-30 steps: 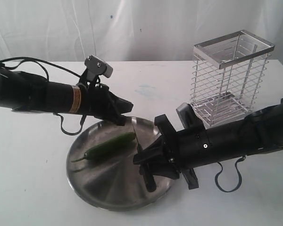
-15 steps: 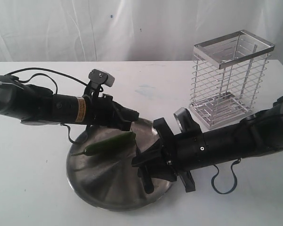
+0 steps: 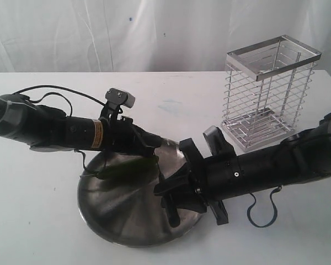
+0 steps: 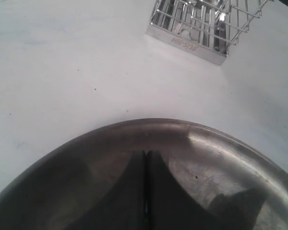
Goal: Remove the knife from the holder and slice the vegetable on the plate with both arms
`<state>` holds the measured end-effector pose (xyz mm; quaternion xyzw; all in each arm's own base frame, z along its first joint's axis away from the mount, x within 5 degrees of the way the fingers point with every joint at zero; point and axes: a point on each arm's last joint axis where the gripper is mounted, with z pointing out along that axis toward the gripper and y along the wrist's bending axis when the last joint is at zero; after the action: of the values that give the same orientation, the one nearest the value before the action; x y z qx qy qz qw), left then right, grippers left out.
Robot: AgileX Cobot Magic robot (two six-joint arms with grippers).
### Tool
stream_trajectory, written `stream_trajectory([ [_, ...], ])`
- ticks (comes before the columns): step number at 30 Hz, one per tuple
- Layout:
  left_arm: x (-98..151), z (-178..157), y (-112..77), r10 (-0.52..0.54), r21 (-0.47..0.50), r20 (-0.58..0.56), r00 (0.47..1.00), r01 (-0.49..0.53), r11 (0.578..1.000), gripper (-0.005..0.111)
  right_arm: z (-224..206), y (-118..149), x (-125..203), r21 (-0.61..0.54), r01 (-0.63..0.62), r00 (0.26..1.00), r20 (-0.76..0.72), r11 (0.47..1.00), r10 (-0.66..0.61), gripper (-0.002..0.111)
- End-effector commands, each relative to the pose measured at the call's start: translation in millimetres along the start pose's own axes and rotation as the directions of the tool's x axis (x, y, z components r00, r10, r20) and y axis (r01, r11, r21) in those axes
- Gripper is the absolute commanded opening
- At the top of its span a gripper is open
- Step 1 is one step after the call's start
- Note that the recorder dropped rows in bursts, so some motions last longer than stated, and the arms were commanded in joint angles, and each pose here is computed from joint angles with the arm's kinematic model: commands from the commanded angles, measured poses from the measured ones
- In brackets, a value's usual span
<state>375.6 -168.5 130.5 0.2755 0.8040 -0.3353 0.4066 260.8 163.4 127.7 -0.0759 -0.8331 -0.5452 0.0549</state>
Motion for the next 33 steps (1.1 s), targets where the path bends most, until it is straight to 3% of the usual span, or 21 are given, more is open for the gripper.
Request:
stream_trajectory([
  [1, -0.9, 4.1, 1.8, 0.025, 0.009, -0.007, 1.0, -0.025, 1.0, 0.0, -1.9, 1.2, -1.3, -0.019, 0.013, 1.0, -0.002, 1.0, -0.013, 0.0],
  [6, 5.4, 5.9, 5.3, 0.062, -0.009, -0.067, 0.996, -0.063, 0.998, 0.0, -1.9, 1.2, -1.3, -0.019, 0.013, 1.0, -0.002, 1.0, -0.013, 0.0],
  [16, 22.3, 1.5, 20.8, 0.069, -0.16, -0.269, 0.961, -0.115, 0.98, 0.0, -2.0, -2.4, -4.5, 0.021, 0.02, 0.999, 0.033, 1.0, -0.02, 0.0],
  [27, 22.1, 1.6, 20.8, 0.061, -0.162, -0.269, 0.961, -0.108, 0.981, 0.0, -2.0, -3.1, -5.1, 0.029, 0.02, 0.999, 0.04, 0.999, -0.021, 0.0],
  [33, 6.6, 2.7, 14.9, 0.099, -0.099, -0.22, 0.97, -0.123, 0.987, 0.0, -2.0, -2.8, -4.9, 0.027, 0.062, 0.997, 0.036, 0.998, -0.062, 0.0],
])
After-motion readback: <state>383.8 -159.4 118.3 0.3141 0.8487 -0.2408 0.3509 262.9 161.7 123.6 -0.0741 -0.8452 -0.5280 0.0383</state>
